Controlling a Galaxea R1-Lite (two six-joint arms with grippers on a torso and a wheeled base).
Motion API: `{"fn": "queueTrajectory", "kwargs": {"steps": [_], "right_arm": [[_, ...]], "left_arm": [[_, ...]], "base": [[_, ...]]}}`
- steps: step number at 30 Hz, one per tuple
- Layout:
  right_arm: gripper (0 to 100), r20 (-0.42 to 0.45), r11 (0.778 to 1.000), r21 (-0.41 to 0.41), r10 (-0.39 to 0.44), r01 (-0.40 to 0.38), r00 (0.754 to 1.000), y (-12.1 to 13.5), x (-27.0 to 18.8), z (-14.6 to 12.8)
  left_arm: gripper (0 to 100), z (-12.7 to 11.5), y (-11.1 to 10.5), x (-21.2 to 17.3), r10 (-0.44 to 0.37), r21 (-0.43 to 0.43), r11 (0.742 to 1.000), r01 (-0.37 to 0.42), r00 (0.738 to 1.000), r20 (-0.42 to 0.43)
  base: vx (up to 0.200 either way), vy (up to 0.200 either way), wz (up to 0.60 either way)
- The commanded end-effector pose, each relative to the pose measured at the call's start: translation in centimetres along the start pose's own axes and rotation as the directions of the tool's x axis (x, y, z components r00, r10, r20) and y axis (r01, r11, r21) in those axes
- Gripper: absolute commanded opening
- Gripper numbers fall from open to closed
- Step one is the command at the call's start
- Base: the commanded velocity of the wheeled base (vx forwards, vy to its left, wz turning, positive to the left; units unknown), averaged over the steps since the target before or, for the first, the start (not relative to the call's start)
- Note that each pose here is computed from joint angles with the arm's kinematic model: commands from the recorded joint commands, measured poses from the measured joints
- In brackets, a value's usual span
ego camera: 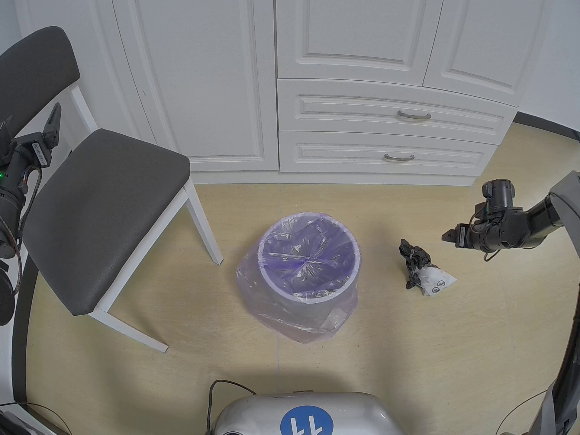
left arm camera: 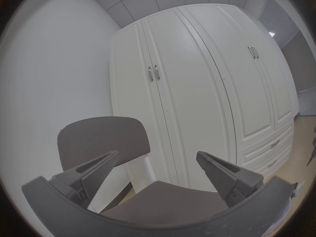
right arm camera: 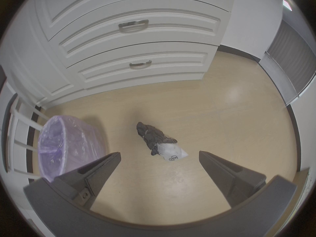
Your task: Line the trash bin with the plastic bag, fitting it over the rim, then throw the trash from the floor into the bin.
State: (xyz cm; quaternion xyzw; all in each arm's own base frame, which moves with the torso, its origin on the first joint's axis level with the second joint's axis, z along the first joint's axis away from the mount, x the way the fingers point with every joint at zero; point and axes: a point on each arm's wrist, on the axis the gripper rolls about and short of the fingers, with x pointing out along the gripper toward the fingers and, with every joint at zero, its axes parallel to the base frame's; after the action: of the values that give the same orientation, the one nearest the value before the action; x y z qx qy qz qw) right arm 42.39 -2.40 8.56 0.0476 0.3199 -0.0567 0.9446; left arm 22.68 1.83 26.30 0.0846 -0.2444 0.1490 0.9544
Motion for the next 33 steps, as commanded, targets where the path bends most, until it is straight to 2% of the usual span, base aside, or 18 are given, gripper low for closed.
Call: {"fn": "queueTrajectory", "kwargs": {"steps": [1,6,9,11,15,18,22,23,25,29,32,33], "right_arm": [[100,-0.089,0.999,0.043,-0.004,0.008,0.996,0.0,6.6,-2.0],[100,-0.138,0.999,0.038,-0.009,0.014,0.99,-0.1,9.6,-4.0],[100,-0.112,0.999,0.046,-0.005,0.01,0.994,0.0,9.4,-3.4],[100,-0.078,0.999,0.053,0.007,-0.003,0.997,0.6,7.8,-2.0],[100,0.009,0.997,0.041,0.064,-0.065,0.998,3.3,1.3,0.9],[100,0.062,0.995,0.013,0.098,-0.099,0.993,4.6,-0.7,0.8],[100,0.14,0.994,-0.001,0.111,-0.112,0.984,4.9,3.2,-1.1],[100,0.208,0.993,0.005,0.114,-0.118,0.971,4.7,6.0,-2.0],[100,0.257,0.993,0.01,0.114,-0.12,0.96,4.4,8.8,-3.3],[100,0.297,0.99,0.008,0.135,-0.143,0.945,4.0,12.0,-4.8],[100,0.317,0.986,0.028,0.147,-0.165,0.937,4.1,13.8,-5.2],[100,0.347,0.984,0.051,0.143,-0.171,0.927,4.3,14.9,-5.2]], "left_arm": [[100,-0.5,-0.2,0.1,-0.009,0.005,1.0,0.009,1.0,-0.011],[100,-0.5,-0.3,0.1,-0.011,0.004,1.0,0.011,1.0,-0.012],[100,-0.5,-0.2,0.1,-0.011,0.004,1.0,0.011,1.0,-0.012],[100,-0.5,-0.2,0.1,-0.01,0.004,1.0,0.01,1.0,-0.011],[100,-0.4,-0.2,0.1,-0.01,0.005,1.0,0.01,1.0,-0.009],[100,-0.5,-0.2,0.1,-0.011,0.021,1.0,0.011,1.0,-0.012],[100,-0.7,-0.3,-0.1,-0.012,0.035,0.999,0.013,1.0,-0.019],[100,-0.8,-0.3,-0.1,-0.011,0.035,0.999,0.011,1.0,-0.014],[100,-0.9,-0.3,-0.2,-0.011,0.041,0.999,0.012,1.0,-0.009],[100,-1.0,-0.3,-0.4,-0.011,0.071,0.997,0.012,1.0,-0.007],[100,-1.2,-0.4,-0.4,-0.014,0.079,0.997,0.015,1.0,-0.015],[100,-1.3,-0.4,-0.4,-0.015,0.08,0.997,0.016,1.0,-0.018]], "base": [[0.0,0.0,0.0],[0.0,0.0,0.0],[0.0,0.0,0.0],[0.0,0.0,0.0],[0.0,0.0,0.0],[0.0,0.0,0.0],[0.0,0.0,0.0],[0.0,0.0,0.0],[0.0,0.0,0.0],[0.0,0.0,0.0],[0.0,0.0,0.0],[0.0,0.0,0.0]]}}
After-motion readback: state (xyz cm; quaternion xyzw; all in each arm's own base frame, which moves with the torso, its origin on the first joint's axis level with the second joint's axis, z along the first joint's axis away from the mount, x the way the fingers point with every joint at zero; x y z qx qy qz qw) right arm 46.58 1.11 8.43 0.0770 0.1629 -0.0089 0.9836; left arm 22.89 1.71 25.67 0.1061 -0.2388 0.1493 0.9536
